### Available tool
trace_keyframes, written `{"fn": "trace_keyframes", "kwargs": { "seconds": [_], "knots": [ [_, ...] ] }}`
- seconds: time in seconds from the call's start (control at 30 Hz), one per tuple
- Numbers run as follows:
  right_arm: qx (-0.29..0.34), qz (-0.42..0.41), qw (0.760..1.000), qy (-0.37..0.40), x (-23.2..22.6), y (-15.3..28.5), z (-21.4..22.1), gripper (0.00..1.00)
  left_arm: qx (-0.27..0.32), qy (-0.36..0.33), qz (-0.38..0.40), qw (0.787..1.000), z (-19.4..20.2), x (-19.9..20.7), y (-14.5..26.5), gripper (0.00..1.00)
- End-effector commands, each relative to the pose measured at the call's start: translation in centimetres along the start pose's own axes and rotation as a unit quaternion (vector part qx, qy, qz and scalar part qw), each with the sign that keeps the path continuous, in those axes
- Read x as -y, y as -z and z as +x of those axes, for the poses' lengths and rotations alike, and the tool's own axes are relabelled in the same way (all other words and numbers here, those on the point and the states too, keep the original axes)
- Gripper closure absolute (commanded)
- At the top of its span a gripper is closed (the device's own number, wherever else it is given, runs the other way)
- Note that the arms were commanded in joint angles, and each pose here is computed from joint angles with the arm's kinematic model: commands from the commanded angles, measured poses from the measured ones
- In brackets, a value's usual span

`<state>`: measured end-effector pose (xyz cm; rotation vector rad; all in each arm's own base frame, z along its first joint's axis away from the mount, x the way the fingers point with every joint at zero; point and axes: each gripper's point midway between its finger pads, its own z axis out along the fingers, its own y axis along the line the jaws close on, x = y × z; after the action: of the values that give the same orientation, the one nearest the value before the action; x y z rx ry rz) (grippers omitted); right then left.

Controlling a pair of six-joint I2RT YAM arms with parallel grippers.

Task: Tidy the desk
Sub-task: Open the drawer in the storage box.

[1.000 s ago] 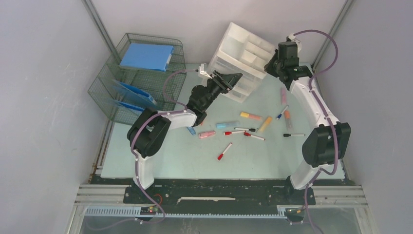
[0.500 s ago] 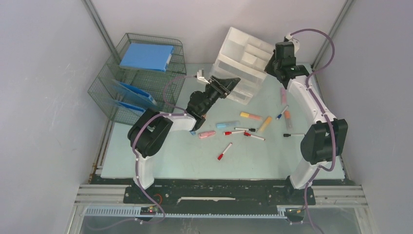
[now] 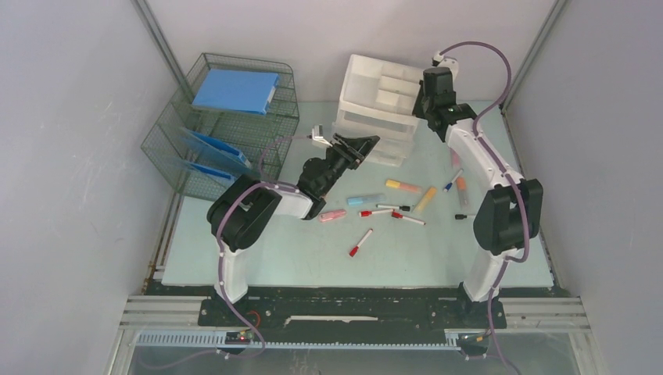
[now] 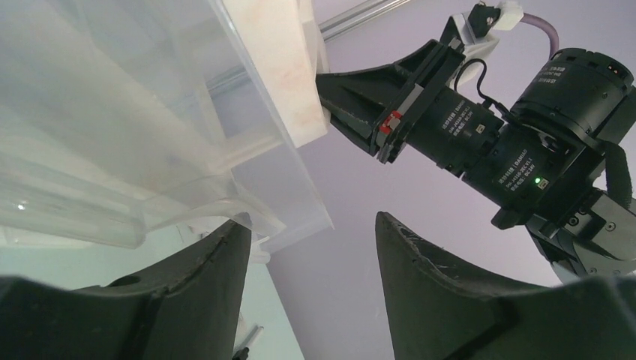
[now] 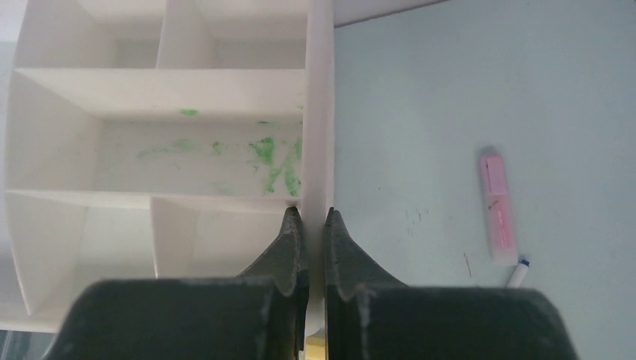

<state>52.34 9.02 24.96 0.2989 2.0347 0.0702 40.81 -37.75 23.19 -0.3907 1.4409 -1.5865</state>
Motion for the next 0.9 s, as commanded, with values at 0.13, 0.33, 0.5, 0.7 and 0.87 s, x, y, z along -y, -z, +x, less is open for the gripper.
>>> {"fn": "trace_keyframes", "kwargs": {
  "seconds": [0.13,0.33,0.5,0.7,0.87],
  "knots": [
    [0.132,-0.015,0.991,-0.01,-1.9,0.2,-7.7,1.0,0.02,0.012,0.061,0.998,-0.7,3.6,0.7,0.32],
    [0.142,-0.026,0.989,0.015,-2.8,0.2,-8.1,0.85,0.017,0.008,0.052,0.998,-0.7,3.4,1.8,0.2],
    [0.148,-0.044,0.988,0.031,-3.8,0.8,-8.3,0.6,0.005,0.008,0.039,0.999,-0.3,2.9,2.9,0.13],
    [0.159,-0.06,0.985,0.042,-4.4,2.5,-9.3,0.43,-0.011,0.007,0.016,1.0,0.5,1.5,4.6,0.09],
    [0.163,-0.072,0.982,0.063,-4.2,4.6,-9.6,0.35,-0.028,-0.019,-0.003,0.999,1.0,1.0,6.3,0.08]
  ]
}}
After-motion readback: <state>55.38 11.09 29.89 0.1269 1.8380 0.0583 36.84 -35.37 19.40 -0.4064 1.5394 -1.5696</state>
